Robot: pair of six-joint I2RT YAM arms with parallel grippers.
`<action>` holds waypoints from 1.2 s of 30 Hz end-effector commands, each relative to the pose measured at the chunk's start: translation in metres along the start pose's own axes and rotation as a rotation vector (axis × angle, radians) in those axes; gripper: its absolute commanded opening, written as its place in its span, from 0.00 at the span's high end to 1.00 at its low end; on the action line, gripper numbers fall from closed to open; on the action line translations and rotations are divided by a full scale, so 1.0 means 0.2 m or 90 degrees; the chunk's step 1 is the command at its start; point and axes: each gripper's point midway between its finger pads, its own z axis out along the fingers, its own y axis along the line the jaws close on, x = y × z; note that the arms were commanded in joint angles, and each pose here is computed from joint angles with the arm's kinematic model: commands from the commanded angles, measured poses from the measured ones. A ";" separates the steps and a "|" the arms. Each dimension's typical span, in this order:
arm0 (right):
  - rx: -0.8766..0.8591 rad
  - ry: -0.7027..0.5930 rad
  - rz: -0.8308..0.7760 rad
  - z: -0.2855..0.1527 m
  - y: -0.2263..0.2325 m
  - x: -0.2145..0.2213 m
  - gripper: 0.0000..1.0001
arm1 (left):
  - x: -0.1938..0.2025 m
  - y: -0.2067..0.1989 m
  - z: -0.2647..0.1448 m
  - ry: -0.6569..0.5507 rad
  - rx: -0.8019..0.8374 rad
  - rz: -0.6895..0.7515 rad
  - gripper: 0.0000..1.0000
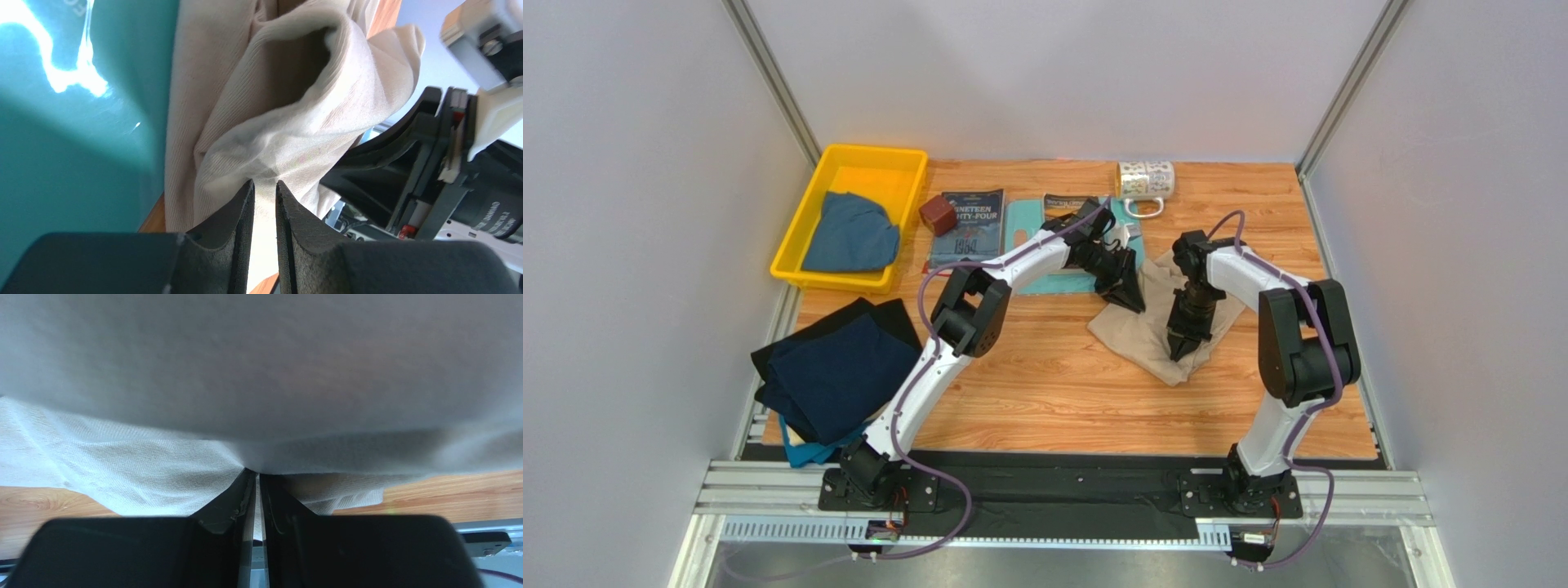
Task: Fold and stack the t-shirts
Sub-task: Fold the tshirt
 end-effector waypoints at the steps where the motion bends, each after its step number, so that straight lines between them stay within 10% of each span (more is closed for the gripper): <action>1: 0.056 0.067 0.011 0.03 -0.09 0.16 0.87 | -0.05 0.06 0.03 -0.024 -0.020 -0.017 0.74; 24: 0.040 -0.117 0.016 -0.43 -0.12 -0.22 0.71 | -0.05 -0.10 -0.33 -0.060 -0.008 -0.011 0.73; 36: 0.055 -0.051 0.036 -0.11 -0.08 -0.42 0.74 | 0.14 -0.15 -0.41 -0.014 -0.024 0.003 0.73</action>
